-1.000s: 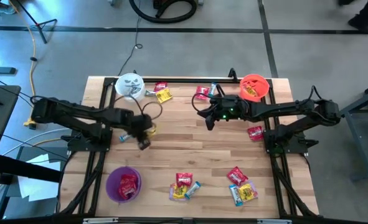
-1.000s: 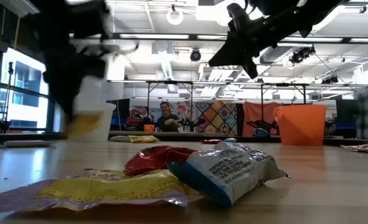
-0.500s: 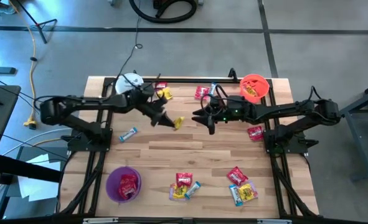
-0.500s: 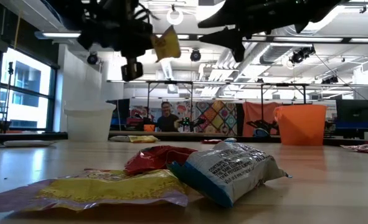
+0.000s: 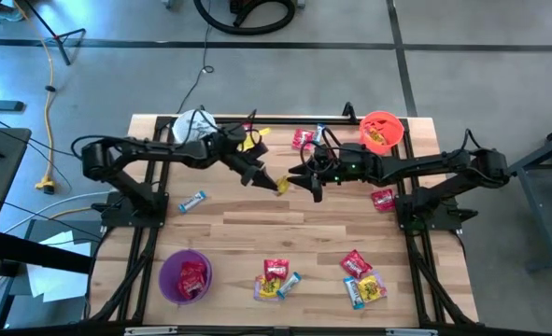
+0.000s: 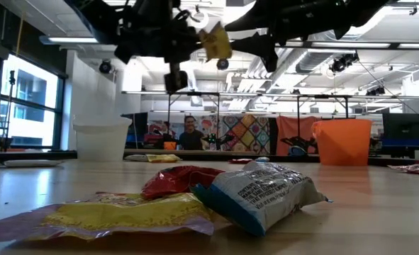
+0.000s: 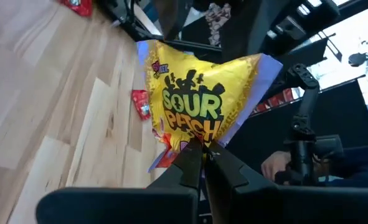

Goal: Sort candy
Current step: Put the yellow candy into the orange bucket

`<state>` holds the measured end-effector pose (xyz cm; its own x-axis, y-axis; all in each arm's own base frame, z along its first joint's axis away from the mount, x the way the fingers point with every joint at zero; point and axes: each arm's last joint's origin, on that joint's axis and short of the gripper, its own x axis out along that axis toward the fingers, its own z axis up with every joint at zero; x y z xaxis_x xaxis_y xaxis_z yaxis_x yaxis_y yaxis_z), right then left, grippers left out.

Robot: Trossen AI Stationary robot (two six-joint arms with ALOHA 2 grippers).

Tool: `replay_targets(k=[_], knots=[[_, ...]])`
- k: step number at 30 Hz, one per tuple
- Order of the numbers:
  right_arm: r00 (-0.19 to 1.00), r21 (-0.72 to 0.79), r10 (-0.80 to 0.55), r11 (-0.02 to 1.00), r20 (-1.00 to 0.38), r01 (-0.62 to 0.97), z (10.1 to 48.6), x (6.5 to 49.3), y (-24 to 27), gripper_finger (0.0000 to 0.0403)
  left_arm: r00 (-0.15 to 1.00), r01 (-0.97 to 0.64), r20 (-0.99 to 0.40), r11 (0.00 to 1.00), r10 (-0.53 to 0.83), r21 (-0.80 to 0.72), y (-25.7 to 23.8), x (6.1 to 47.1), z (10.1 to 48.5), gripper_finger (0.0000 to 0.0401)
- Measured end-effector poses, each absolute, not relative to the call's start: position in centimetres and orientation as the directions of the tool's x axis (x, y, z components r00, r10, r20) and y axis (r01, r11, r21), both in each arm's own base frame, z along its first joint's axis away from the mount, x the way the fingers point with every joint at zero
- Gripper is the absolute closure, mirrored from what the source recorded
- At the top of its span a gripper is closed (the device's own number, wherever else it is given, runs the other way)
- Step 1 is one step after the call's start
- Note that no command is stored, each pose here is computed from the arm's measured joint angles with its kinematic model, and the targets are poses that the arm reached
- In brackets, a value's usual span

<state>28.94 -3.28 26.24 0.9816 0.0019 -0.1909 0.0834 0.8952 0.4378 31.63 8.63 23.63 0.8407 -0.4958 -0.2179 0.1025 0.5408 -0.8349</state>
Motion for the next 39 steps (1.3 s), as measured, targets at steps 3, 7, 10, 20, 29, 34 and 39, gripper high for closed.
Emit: replay_targets(k=[3,7,10,20,29,34,39], knots=[[0.983,0.436,0.001,0.896,-0.183,0.080,26.3,29.0,-3.3,0.0235,0.838,0.093,-0.226,0.538,-0.496,-0.837,9.0,32.5,23.7,0.0401],[0.986,0.436,0.001,0.897,-0.164,0.071,26.5,29.0,-3.3,0.0235,0.835,0.088,-0.231,0.536,-0.499,-0.840,9.2,33.2,23.3,0.0401],[0.986,0.447,0.014,0.893,-0.164,0.061,26.5,29.0,-3.3,0.0235,0.835,0.081,-0.235,0.532,-0.498,-0.843,9.3,33.3,23.2,0.0401],[0.983,0.465,0.041,0.884,-0.178,0.047,26.3,29.0,-3.2,0.0238,0.838,0.070,-0.228,0.513,-0.496,-0.856,9.9,33.2,23.2,0.0401],[0.980,0.456,0.024,0.887,-0.198,0.070,26.1,28.9,-3.2,0.0376,0.845,0.108,-0.194,0.514,-0.499,-0.851,9.6,33.4,23.7,0.0400],[0.981,0.462,0.001,0.882,-0.195,0.091,26.2,28.9,-3.5,0.0383,0.863,0.078,-0.202,0.516,-0.463,-0.853,9.8,33.4,23.7,0.0379],[0.985,0.438,-0.067,0.889,-0.157,0.130,27.4,28.0,-4.6,0.0400,0.903,0.068,-0.200,0.587,-0.379,-0.807,10.7,32.6,24.8,0.0336]])
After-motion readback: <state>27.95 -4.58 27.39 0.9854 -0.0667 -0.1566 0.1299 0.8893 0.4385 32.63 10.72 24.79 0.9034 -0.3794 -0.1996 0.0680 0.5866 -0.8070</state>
